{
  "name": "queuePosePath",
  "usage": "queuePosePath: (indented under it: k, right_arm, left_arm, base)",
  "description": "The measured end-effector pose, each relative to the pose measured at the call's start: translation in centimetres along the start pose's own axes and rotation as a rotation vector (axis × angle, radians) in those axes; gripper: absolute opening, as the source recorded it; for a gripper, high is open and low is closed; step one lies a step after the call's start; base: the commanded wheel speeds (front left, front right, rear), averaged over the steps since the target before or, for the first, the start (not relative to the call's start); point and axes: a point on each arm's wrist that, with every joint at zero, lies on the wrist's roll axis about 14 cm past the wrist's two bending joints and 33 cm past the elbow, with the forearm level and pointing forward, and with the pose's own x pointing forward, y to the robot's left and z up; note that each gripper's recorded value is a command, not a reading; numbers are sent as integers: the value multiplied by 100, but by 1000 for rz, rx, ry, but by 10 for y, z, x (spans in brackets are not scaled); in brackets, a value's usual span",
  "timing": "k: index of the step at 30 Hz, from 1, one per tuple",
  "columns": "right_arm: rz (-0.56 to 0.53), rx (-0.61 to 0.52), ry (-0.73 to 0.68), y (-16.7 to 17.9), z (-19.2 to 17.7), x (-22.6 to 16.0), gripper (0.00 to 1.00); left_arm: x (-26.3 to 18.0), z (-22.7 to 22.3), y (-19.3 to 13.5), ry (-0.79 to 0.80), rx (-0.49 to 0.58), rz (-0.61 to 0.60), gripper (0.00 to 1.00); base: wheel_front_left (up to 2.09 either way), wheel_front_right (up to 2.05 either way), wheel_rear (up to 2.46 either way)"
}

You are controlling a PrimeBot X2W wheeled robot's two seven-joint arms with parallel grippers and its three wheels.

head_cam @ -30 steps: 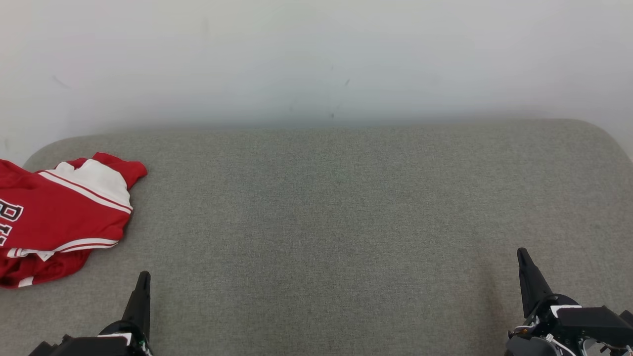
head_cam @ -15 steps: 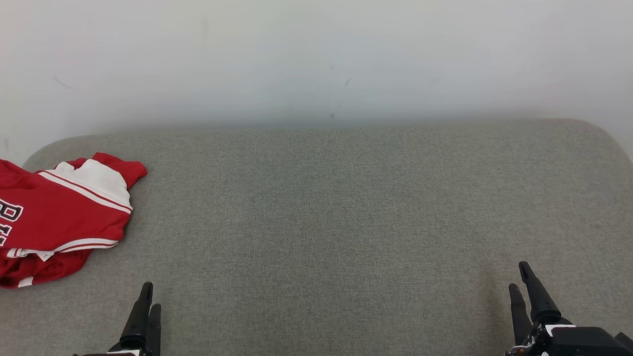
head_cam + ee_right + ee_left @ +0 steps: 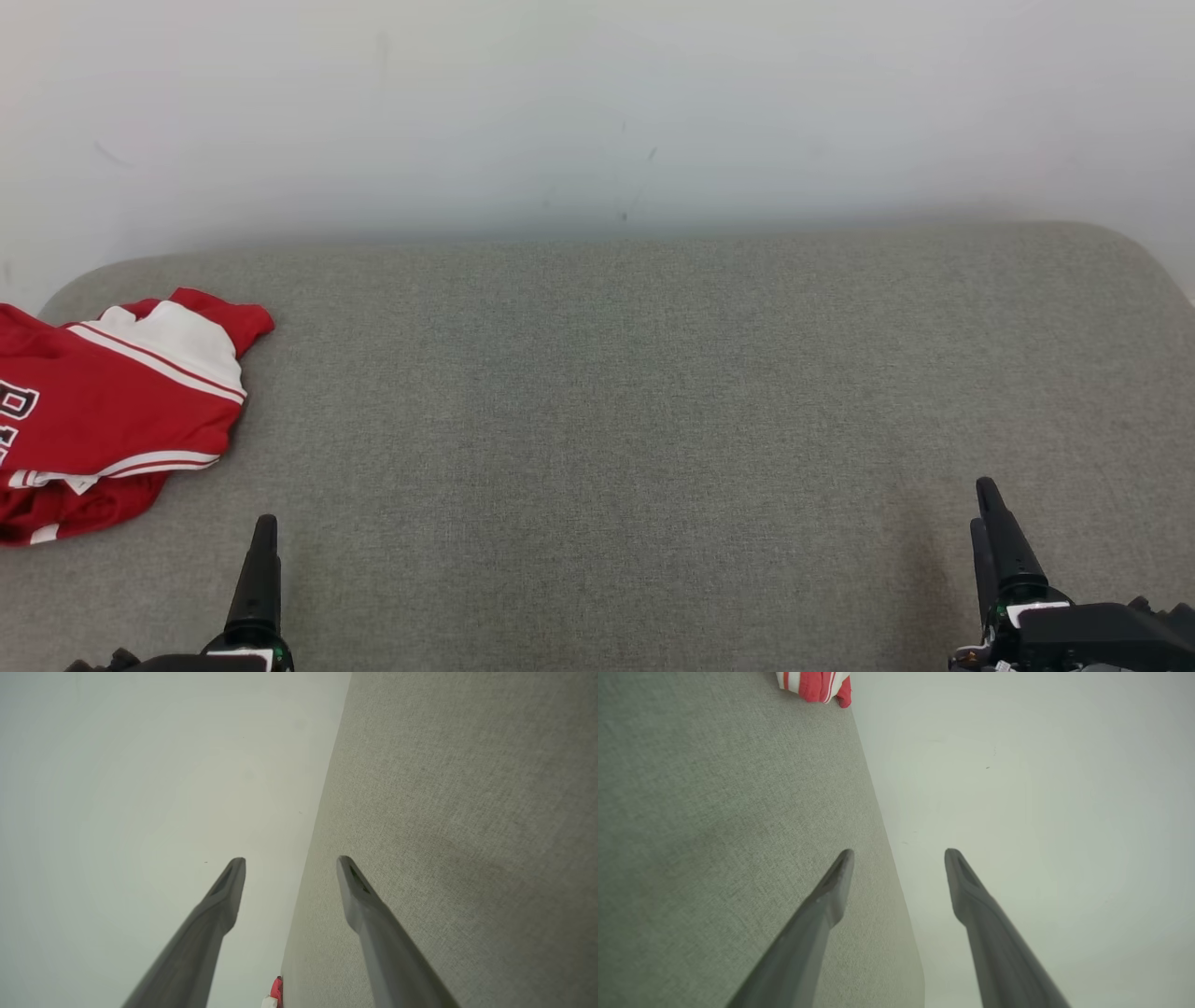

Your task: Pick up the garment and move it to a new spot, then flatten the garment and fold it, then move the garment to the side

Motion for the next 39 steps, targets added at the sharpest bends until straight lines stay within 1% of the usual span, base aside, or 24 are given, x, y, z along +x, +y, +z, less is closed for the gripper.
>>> queuePosePath:
  k: [7,21,22,25,32,39]
  right_arm:
    - [15,-144,-9,6,0,0,100]
    - [56,-427,-20,18,-2,1,100]
    - [60,-469,-19,18,-3,1,100]
    - [64,-524,-21,19,-4,1,100]
    - [77,-638,-26,21,-5,1,100]
    - [92,-729,-30,24,-8,0,100]
  left_arm:
    - [2,1,-7,-13,146,-18,100]
    - [4,-2,-16,-17,520,-37,100]
    - [4,-4,-17,-12,568,-42,100]
    - [5,-3,-18,-14,634,-45,100]
    - [5,-6,-20,-9,763,-55,100]
    - [5,-6,-24,-19,865,-74,100]
  base:
    - [0,0,0]
    - [0,0,0]
    - [0,0,0]
    - [0,0,0]
    - [0,0,0]
    - [0,0,0]
